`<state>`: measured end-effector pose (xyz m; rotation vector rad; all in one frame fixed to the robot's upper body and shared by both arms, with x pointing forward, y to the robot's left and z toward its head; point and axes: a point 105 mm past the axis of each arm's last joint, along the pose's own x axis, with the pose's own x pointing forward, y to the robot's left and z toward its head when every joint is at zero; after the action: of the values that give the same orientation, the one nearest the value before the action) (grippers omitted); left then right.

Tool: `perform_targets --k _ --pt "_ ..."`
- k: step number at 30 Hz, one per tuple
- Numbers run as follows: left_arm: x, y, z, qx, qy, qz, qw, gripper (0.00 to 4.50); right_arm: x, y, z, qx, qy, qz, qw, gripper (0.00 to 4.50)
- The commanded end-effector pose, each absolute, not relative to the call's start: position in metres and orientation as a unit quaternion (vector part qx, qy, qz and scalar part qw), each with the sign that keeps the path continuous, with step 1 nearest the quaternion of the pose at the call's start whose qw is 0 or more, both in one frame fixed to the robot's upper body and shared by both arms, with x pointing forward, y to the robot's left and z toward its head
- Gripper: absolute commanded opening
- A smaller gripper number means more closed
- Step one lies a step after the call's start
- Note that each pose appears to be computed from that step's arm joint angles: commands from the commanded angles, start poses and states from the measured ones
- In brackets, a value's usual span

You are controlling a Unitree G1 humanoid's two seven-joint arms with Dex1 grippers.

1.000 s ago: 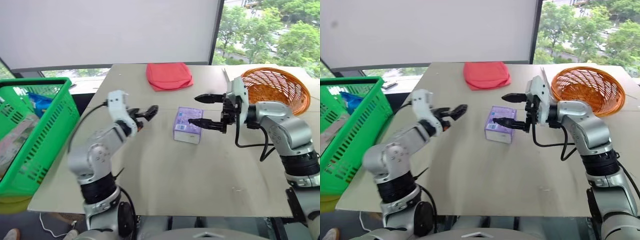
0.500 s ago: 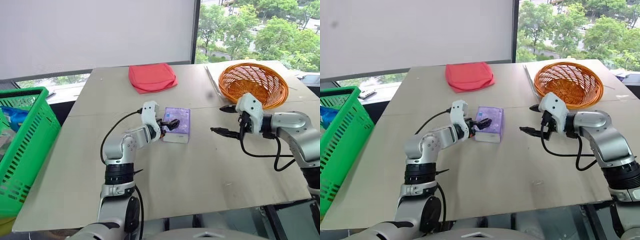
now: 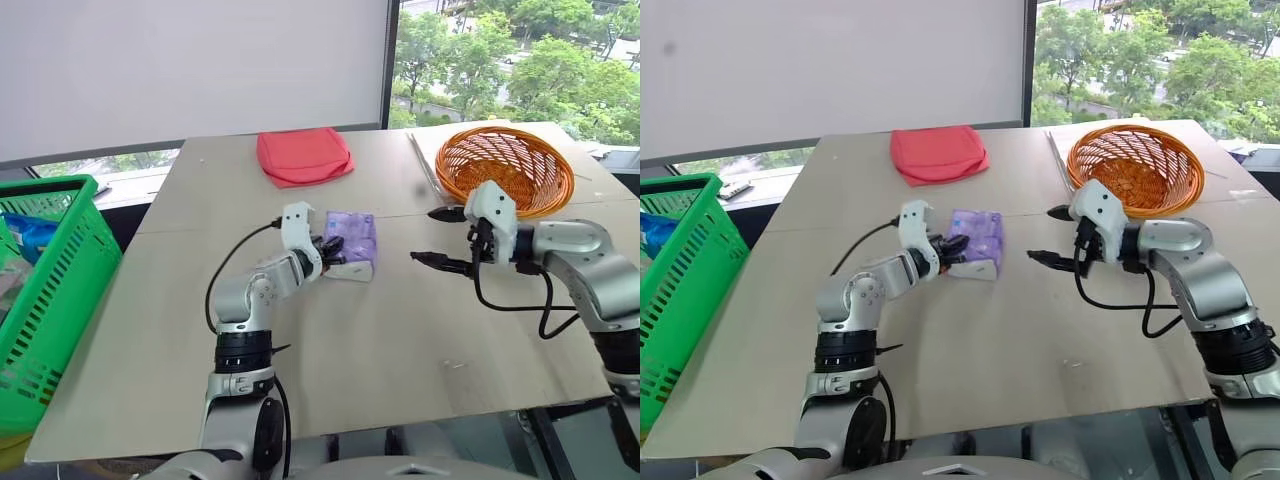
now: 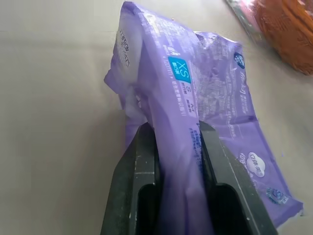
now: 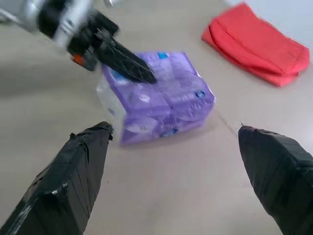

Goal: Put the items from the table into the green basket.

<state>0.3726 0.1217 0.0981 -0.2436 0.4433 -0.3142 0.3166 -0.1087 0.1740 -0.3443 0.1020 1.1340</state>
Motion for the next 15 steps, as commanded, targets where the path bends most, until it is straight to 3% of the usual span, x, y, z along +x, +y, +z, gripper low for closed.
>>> perform_targets --k 1,6,9,12,15 --pt "0.385 0.171 0.191 -0.033 0.068 -0.096 0.993 0.31 0.305 -0.085 0.211 -0.122 -0.015 0.581 0.804 4.5" --pt "0.359 0.267 0.281 0.144 -0.007 0.03 0.989 0.31 0.292 -0.051 0.244 -0.034 -0.065 0.64 0.765 4.5" --pt "0.318 0.343 0.32 0.269 0.009 0.152 0.951 0.31 0.284 -0.035 0.266 0.018 -0.098 0.673 0.733 4.5" --pt "0.273 0.4 0.338 0.339 0.054 0.244 0.907 0.31 0.276 -0.027 0.279 0.05 -0.114 0.703 0.7 4.5" --pt "0.241 0.437 0.333 0.36 0.093 0.296 0.88 0.31 0.274 -0.022 0.288 0.071 -0.124 0.716 0.683 4.5"
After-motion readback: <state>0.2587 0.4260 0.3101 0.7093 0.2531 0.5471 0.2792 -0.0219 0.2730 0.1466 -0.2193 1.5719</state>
